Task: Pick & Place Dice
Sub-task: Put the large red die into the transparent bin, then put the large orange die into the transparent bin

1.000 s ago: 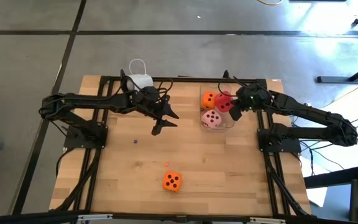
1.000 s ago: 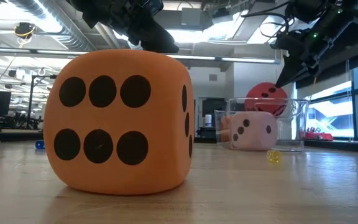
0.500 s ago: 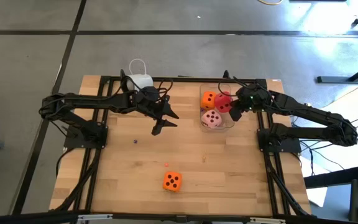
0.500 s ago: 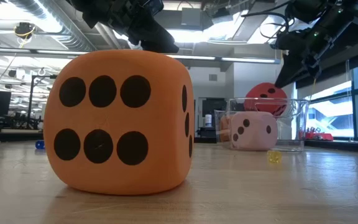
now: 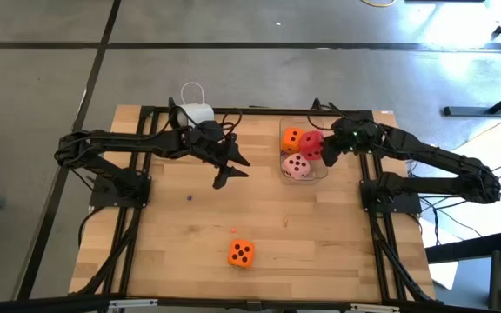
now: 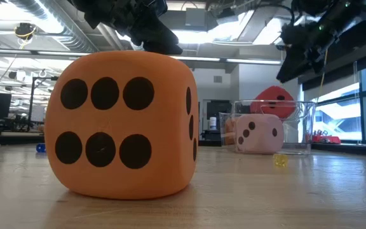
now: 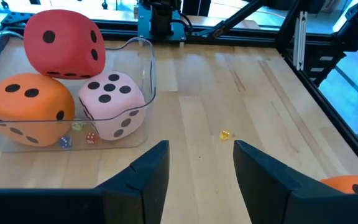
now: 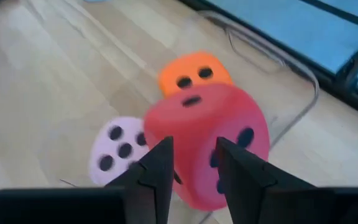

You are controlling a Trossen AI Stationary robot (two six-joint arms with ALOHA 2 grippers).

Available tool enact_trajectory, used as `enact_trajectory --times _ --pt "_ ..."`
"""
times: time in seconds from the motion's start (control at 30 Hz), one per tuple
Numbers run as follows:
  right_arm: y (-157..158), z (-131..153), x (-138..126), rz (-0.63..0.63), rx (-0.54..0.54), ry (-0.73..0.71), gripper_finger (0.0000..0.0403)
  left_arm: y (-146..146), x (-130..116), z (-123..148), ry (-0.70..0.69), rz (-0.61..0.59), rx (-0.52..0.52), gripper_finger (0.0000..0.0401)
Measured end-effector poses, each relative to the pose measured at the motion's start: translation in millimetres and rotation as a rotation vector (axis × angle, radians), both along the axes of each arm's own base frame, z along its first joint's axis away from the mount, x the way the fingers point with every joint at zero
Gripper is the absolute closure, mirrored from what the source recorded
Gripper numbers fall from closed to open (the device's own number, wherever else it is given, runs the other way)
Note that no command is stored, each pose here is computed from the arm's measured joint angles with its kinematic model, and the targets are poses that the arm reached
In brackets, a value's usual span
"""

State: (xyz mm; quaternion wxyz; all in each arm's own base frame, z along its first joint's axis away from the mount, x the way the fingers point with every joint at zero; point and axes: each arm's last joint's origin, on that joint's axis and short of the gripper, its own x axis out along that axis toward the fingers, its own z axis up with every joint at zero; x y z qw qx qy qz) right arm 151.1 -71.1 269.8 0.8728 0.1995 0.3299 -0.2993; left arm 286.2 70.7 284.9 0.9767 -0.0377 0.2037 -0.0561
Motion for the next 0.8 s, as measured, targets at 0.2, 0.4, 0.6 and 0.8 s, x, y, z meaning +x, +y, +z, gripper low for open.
enact_trajectory --times 0.2,0.4,0.6,0.8 --pt "8 33 3 0.045 -0.023 -0.081 0.0282 -1 0 0 0.005 0.009 -0.032 0.023" --pt "22 62 9 0.201 0.001 -0.223 0.0282 -8 1 -2 0.034 -0.009 -0.062 0.023" --pt "38 69 20 0.371 0.03 -0.33 0.0282 -18 2 -4 0.064 -0.027 -0.101 0.023" --pt "51 68 32 0.421 0.004 -0.334 0.0282 -29 3 -4 0.077 -0.04 -0.154 0.023"
